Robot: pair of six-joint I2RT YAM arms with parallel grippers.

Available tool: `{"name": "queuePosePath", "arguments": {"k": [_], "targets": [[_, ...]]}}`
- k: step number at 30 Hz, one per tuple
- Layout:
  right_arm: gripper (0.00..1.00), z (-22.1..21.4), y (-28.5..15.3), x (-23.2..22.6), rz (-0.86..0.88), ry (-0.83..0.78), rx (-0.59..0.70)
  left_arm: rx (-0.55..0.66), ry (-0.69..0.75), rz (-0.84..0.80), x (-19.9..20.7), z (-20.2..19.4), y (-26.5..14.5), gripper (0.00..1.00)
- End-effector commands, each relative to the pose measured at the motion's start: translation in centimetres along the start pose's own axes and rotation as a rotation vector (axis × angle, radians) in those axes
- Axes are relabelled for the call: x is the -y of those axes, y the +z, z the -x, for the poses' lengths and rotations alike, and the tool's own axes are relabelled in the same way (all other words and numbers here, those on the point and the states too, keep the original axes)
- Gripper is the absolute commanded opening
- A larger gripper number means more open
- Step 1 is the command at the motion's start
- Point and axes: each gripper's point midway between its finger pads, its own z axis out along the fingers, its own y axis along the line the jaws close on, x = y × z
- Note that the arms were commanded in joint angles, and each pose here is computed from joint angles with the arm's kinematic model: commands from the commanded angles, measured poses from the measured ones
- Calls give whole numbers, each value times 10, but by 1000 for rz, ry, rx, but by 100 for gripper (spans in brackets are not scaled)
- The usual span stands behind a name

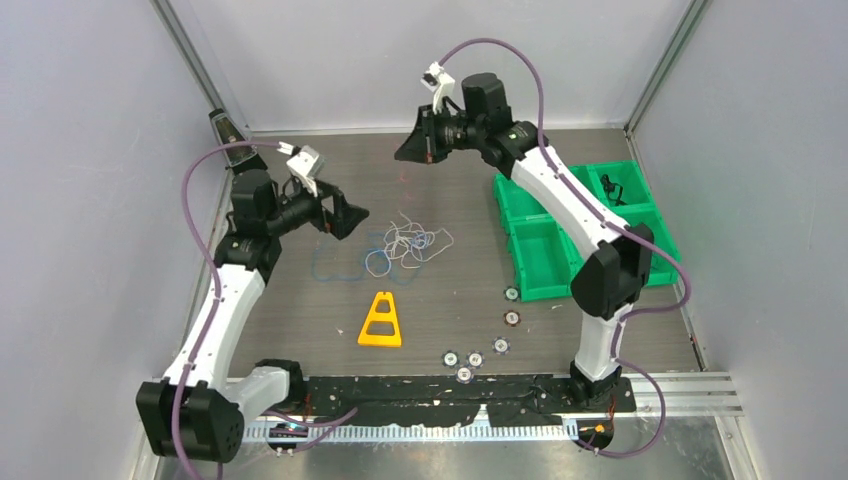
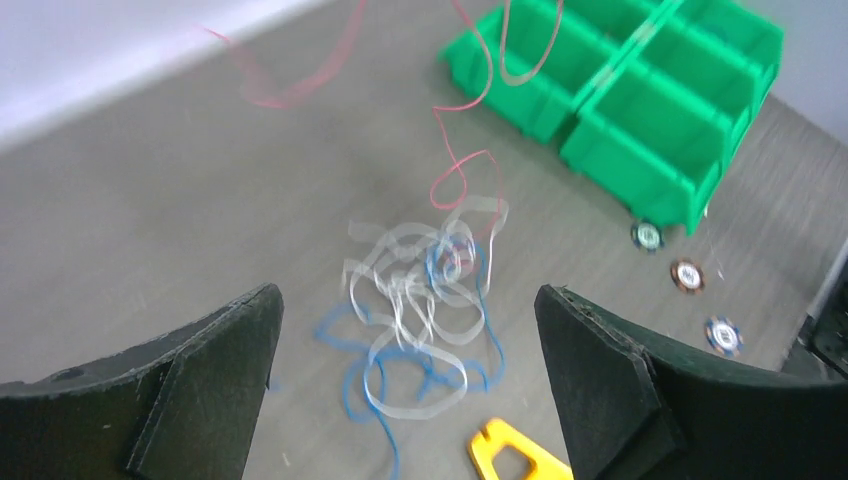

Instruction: Untangle the cables

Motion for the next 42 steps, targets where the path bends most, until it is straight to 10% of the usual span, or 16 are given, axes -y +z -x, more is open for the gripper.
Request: {"name": "queuePosePath", "arguments": {"k": [1, 10, 15, 19, 32, 42], "targets": [[5, 48, -31, -65, 132, -95, 137, 281, 242, -54, 25, 85, 1, 100], [5, 107, -81, -154, 270, -231, 301, 419, 256, -80, 51, 131, 38, 93], [5, 134, -110, -177, 268, -287, 397, 210, 158, -121, 37, 59, 72, 62], [5, 146, -137, -172, 193, -347, 455, 40, 57, -68, 16, -20, 71, 59], [5, 87, -244, 0, -222, -236, 273, 32, 37, -46, 22, -24, 35, 99], [5, 69, -294, 81, -420, -198, 249, 0, 24, -64, 22, -17, 39, 100]]}}
